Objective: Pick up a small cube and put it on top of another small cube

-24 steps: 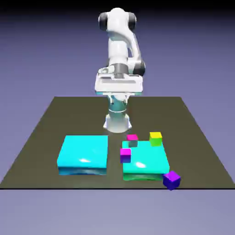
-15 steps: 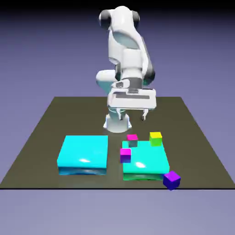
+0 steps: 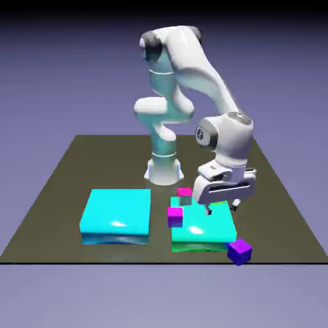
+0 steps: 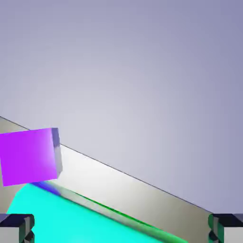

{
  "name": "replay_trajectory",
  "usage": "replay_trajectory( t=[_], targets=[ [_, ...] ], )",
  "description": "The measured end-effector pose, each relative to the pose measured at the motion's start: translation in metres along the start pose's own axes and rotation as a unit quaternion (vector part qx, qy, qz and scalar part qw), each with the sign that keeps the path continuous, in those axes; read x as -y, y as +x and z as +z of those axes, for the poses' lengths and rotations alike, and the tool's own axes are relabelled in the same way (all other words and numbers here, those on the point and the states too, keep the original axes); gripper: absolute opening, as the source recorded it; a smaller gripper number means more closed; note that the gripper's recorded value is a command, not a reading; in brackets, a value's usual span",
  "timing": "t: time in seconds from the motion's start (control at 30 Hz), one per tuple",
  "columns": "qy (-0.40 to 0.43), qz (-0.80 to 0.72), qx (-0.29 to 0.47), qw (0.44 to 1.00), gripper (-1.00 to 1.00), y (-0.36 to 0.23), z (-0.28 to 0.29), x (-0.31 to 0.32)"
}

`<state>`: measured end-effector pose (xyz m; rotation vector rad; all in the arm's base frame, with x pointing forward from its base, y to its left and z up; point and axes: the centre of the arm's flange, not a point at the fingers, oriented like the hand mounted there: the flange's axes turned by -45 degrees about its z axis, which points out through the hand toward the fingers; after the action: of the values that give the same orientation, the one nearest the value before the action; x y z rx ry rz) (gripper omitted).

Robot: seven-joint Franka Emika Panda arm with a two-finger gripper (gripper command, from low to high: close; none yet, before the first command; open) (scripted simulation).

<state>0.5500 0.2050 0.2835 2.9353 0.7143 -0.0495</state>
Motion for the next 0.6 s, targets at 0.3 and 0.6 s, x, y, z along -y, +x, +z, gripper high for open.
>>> replay_trajectory(
  t=[0.3, 0.6],
  targets=[
    [0.029, -0.043, 0.106, 0.993, 0.0, 0.047, 0.06, 0.048],
    [0.045, -0.052, 0.149, 0.987, -1.0, 0.048, 0.152, 0.068]
  ],
)
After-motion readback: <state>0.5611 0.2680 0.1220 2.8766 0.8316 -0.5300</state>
